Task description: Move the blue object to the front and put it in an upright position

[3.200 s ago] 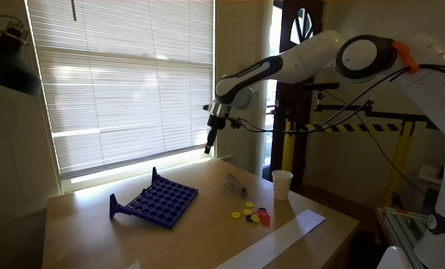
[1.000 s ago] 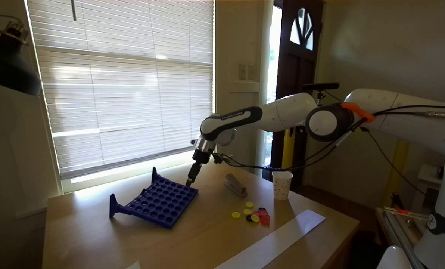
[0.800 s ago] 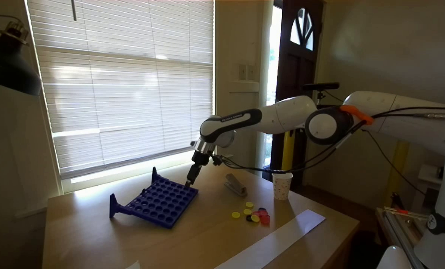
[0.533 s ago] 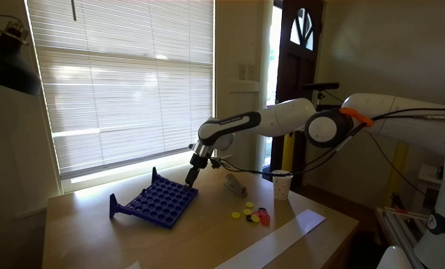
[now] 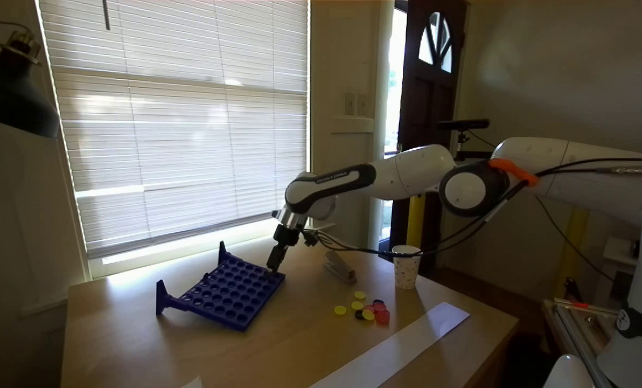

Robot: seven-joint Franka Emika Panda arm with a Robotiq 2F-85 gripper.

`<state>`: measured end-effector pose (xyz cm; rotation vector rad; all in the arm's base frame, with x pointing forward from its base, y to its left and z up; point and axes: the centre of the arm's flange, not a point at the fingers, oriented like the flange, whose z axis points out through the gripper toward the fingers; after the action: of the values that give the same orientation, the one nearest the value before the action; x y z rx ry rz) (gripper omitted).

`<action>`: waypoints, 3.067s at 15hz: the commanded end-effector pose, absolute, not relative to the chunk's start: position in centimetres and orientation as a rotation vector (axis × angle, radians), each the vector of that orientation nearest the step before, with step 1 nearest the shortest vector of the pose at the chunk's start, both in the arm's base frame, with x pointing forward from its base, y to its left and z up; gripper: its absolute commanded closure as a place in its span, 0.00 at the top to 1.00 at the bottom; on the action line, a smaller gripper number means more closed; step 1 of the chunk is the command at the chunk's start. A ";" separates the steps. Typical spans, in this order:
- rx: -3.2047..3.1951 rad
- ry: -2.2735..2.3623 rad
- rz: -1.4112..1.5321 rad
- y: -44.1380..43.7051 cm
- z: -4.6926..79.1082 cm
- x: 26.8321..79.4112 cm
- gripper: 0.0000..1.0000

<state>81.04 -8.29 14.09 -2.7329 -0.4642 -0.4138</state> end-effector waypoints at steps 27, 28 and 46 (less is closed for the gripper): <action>-2.989 -0.683 -0.199 -6.1 16.1 82.7 0.01; -2.993 -0.687 -0.172 -6.2 16.2 82.5 0.01; -2.984 -0.746 -0.069 -4.5 23.3 77.9 0.50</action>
<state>80.19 -4.16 20.74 -2.9754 -0.7866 0.0194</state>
